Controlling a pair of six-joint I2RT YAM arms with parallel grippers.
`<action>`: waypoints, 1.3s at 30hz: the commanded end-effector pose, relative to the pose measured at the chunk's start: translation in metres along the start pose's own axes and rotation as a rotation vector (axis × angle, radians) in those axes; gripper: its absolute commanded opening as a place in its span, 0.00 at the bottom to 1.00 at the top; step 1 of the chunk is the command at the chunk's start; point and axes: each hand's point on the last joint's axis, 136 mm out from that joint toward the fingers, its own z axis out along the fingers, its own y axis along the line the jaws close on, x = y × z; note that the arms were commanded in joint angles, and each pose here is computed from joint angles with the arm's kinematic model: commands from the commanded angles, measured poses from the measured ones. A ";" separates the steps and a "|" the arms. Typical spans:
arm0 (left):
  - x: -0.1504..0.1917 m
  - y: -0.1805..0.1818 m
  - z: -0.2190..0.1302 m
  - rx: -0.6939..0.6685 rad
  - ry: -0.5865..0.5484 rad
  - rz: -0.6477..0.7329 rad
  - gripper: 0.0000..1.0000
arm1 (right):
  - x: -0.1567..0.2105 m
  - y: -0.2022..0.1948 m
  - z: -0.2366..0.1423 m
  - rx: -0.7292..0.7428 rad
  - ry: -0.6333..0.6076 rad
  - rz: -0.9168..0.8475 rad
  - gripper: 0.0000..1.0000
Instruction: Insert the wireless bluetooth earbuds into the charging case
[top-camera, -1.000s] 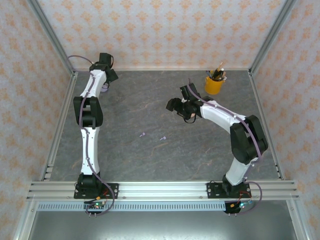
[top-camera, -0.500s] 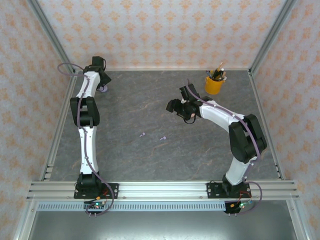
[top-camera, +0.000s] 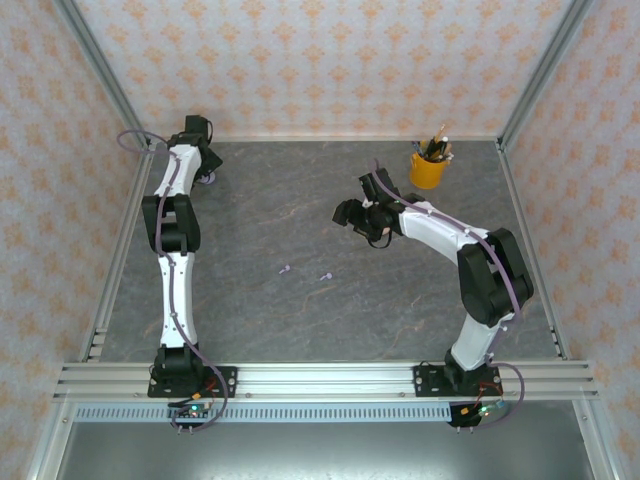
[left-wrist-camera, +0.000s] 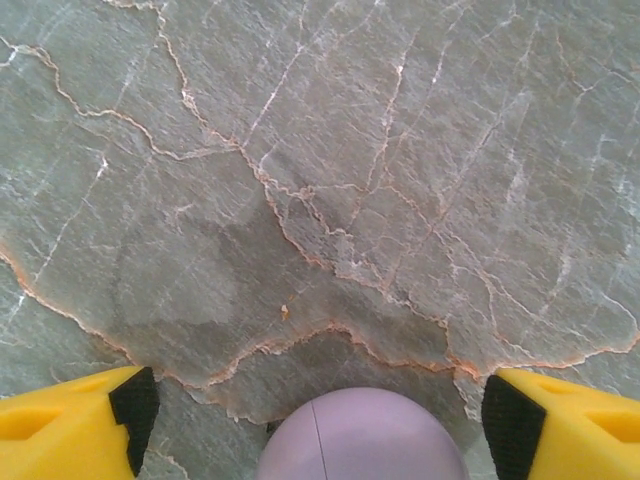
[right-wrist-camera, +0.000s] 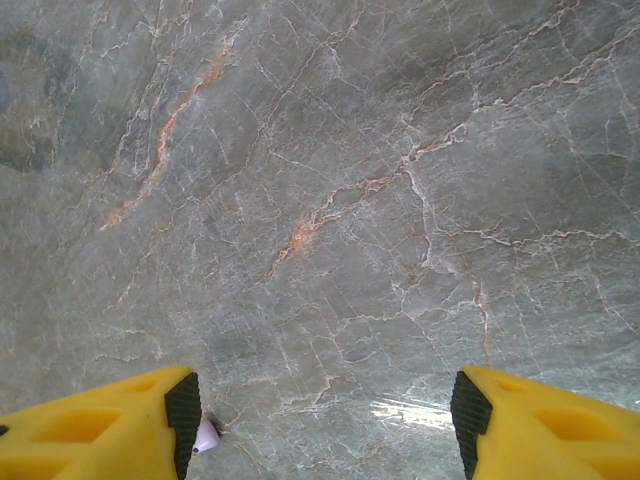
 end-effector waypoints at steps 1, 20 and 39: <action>0.015 0.003 0.013 -0.012 0.058 -0.027 0.81 | 0.004 -0.002 -0.005 0.014 -0.003 -0.014 0.68; 0.036 -0.007 0.000 -0.053 0.056 0.069 0.60 | 0.003 0.002 -0.015 -0.005 -0.021 -0.011 0.68; 0.052 -0.028 -0.047 0.015 0.029 0.202 0.33 | 0.004 0.002 -0.023 -0.016 -0.039 -0.004 0.68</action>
